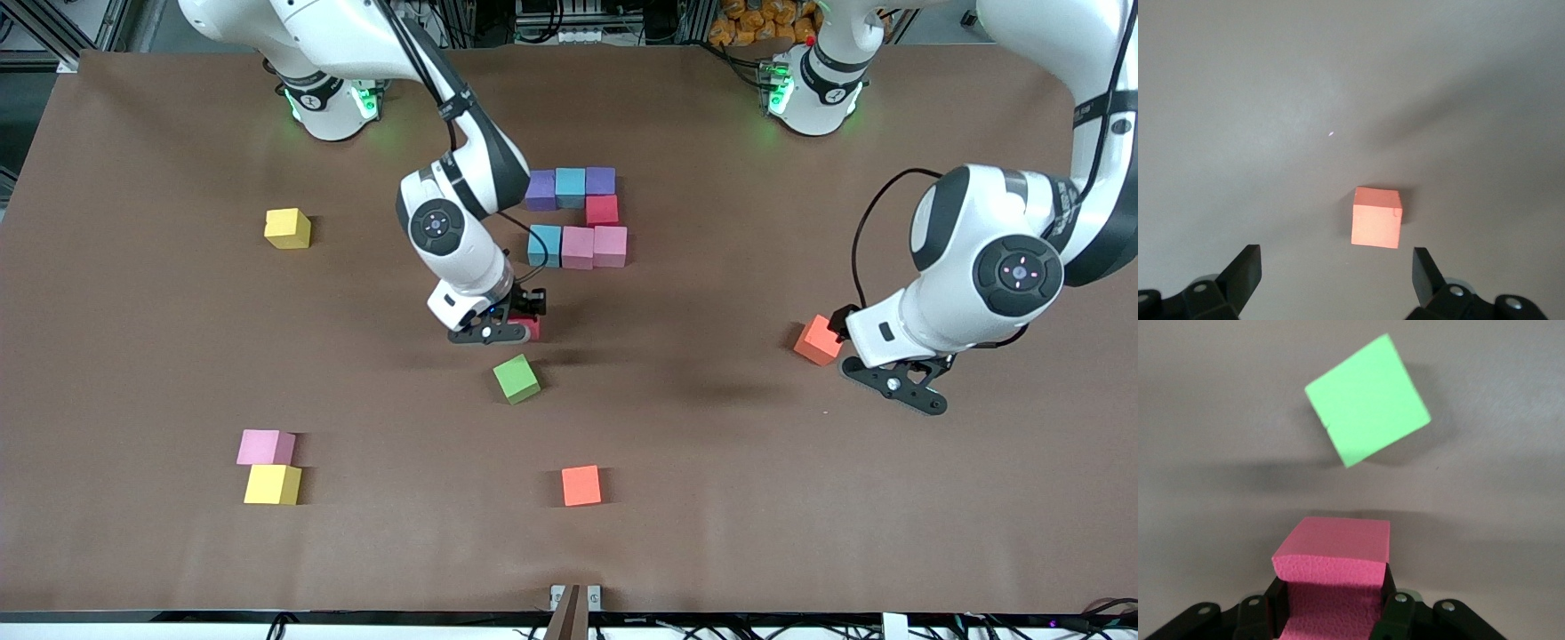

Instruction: Form number 2 with 11 blocks

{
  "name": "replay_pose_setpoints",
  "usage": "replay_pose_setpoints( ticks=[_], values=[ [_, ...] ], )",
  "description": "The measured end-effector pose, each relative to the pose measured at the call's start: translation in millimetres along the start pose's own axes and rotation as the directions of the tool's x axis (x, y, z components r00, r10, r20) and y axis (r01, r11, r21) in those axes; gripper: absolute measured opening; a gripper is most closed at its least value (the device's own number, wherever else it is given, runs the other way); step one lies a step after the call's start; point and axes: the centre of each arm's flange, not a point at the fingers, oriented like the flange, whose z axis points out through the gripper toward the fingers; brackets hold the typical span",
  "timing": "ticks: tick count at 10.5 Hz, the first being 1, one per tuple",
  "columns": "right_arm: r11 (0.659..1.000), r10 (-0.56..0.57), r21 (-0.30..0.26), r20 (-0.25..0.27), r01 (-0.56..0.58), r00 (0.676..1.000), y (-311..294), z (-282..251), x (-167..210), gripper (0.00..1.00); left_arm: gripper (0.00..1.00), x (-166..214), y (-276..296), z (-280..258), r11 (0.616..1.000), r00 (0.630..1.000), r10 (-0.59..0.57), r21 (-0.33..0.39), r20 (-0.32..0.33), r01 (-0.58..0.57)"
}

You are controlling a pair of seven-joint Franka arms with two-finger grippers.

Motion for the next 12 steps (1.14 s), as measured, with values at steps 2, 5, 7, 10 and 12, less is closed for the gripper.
replay_pose_setpoints(
  ticks=[2, 5, 7, 10, 12],
  values=[
    [1.000, -0.009, 0.002, -0.004, 0.009, 1.000, -6.3, 11.2, -14.6, 0.53, 1.00, -6.2, 6.1, 34.7, 1.000, 0.999, 0.007, -0.012, 0.034, -0.007],
    [1.000, -0.022, -0.017, 0.014, 0.022, 1.000, -7.0, 34.8, -41.0, 0.53, 1.00, -0.3, 34.6, 55.8, 0.999, 0.997, 0.041, -0.020, 0.061, -0.040],
    [1.000, -0.010, -0.006, 0.038, 0.010, 0.999, -12.7, 42.3, -54.6, 0.53, 1.00, 2.4, 47.0, 72.1, 0.998, 0.995, 0.057, -0.028, 0.082, -0.055],
    [1.000, -0.014, -0.012, 0.057, 0.014, 0.998, -18.1, 51.0, -70.0, 0.53, 1.00, -4.8, 51.5, 107.2, 0.998, 0.995, 0.062, -0.035, 0.082, -0.060],
    [1.000, -0.014, -0.016, 0.060, 0.015, 0.998, -17.3, 53.8, -73.4, 0.53, 1.00, -9.6, 46.2, 123.4, 0.998, 0.995, 0.052, -0.037, 0.088, -0.049]
  ],
)
